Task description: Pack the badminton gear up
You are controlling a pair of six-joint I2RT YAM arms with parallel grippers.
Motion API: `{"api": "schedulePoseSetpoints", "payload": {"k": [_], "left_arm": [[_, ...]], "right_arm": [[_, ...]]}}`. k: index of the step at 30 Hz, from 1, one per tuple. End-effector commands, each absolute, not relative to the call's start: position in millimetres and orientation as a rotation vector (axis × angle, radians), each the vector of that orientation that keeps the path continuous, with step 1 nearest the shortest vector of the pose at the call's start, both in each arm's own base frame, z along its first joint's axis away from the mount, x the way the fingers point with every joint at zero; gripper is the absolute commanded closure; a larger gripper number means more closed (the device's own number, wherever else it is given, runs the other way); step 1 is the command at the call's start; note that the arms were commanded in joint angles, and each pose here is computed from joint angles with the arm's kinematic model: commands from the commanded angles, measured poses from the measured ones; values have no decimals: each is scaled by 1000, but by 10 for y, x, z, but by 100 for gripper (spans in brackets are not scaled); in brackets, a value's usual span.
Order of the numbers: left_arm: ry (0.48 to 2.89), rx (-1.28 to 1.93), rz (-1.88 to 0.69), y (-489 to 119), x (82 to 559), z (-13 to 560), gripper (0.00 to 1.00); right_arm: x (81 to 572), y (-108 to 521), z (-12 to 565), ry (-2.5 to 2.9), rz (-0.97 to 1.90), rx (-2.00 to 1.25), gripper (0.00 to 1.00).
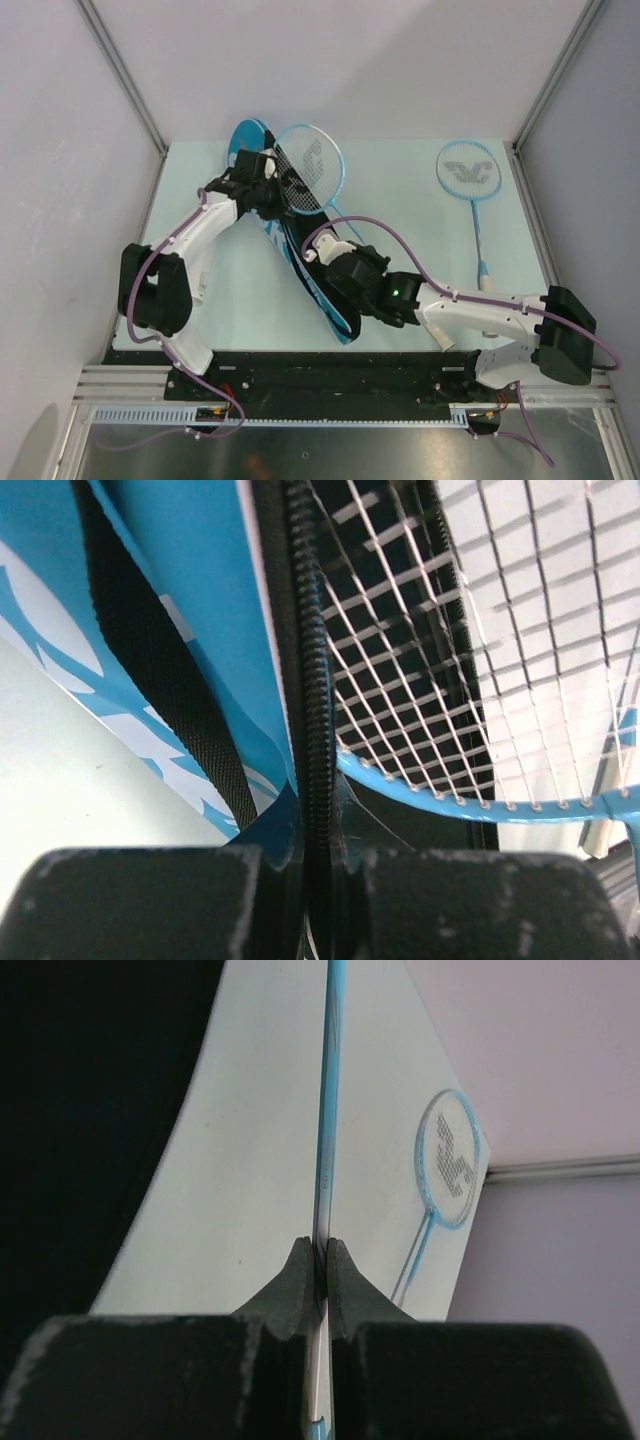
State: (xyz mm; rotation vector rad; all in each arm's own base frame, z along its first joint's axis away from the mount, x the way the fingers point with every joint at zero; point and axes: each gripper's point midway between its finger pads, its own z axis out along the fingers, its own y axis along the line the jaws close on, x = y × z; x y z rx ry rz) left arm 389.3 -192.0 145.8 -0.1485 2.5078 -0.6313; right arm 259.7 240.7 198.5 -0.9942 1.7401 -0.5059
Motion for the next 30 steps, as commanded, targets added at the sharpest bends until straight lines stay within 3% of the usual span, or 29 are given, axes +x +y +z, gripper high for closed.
{"api": "schedulePoseSetpoints", "payload": {"k": [1, 7, 16, 27, 30], "left_arm": [[2342, 38, -841, -2340, 3820, 1951, 100], [2294, 57, -751, -2234, 3853, 2008, 100], [2261, 35, -675, -2098, 3918, 2069, 100], [2293, 58, -843, -2421, 3718, 1988, 100], [2300, 86, -927, -2557, 3634, 1962, 100]], "right_arm": [[2682, 2890, 2238, 1678, -315, -962, 100], [2559, 2822, 1943, 1718, -382, -1150, 100], [2299, 2606, 2028, 1735, -337, -1222, 100], [2973, 3262, 2534, 1687, -36, -550, 100], [3147, 3403, 2589, 1628, -18, -504, 100]]}}
